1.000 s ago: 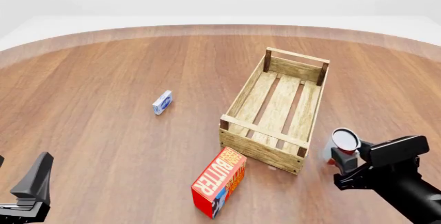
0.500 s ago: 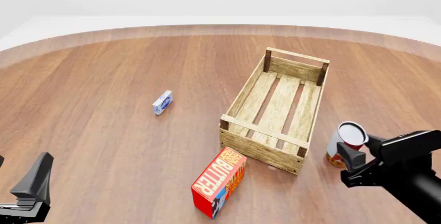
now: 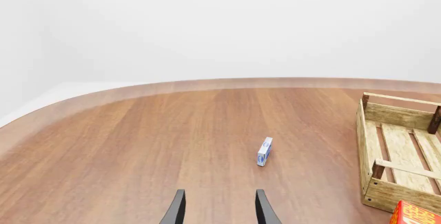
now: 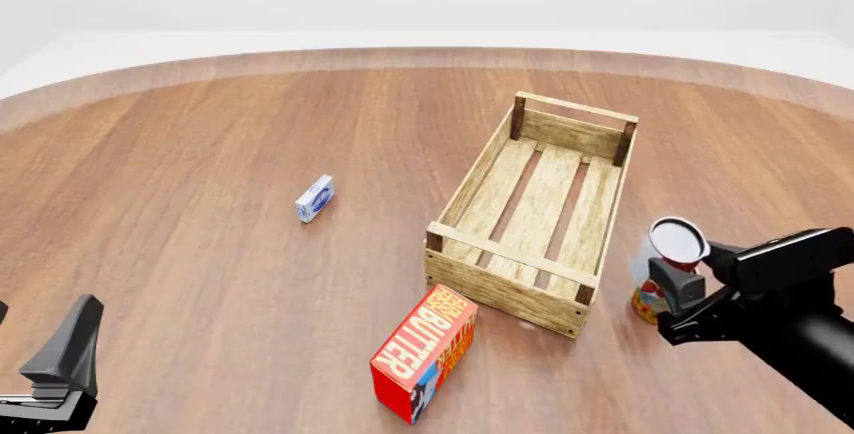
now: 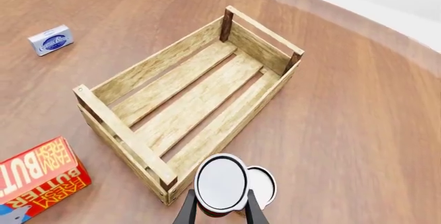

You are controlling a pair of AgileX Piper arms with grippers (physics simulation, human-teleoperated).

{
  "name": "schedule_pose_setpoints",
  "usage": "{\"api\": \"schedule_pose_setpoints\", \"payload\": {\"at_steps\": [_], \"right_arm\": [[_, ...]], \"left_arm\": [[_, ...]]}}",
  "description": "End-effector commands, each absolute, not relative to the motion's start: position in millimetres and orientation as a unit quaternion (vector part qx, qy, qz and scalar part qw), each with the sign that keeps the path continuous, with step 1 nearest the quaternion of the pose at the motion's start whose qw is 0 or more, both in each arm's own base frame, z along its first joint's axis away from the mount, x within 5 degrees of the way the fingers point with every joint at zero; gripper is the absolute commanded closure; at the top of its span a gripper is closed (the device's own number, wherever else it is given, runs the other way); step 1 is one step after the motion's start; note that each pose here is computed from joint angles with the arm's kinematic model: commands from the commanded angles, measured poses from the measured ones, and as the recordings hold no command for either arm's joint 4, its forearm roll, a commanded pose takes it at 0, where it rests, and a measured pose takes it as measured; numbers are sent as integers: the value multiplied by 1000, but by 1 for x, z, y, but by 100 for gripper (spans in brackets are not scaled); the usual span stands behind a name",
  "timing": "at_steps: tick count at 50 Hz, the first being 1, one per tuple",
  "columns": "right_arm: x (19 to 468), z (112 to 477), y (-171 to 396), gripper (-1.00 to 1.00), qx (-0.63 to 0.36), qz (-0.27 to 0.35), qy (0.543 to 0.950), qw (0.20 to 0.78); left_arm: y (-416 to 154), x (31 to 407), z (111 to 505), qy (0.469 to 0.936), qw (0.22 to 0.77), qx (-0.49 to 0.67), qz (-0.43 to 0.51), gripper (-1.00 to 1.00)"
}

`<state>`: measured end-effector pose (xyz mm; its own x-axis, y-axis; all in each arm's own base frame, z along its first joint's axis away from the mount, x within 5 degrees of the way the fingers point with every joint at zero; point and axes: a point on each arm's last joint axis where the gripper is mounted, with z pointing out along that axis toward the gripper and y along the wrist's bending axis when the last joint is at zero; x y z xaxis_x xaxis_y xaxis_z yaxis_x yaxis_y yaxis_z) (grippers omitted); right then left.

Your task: Pick up the tomato sauce, and put it in the wooden tray.

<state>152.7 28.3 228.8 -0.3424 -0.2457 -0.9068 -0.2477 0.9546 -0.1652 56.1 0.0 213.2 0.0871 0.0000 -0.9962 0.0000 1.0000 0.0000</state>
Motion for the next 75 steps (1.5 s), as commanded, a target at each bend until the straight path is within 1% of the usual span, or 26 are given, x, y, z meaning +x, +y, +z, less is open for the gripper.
{"api": "schedule_pose_setpoints", "payload": {"at_steps": [1,22,75], "right_arm": [[160,237,31,100,-152,4,816,557],[175,247,35,100,-165,-1,808,565],[214,257,48,100,-182,-1,799,573]], "left_arm": [[0,56,213,676,737,0,0,-100],[0,56,213,676,737,0,0,-100],[0,56,213,676,737,0,0,-100]]}}
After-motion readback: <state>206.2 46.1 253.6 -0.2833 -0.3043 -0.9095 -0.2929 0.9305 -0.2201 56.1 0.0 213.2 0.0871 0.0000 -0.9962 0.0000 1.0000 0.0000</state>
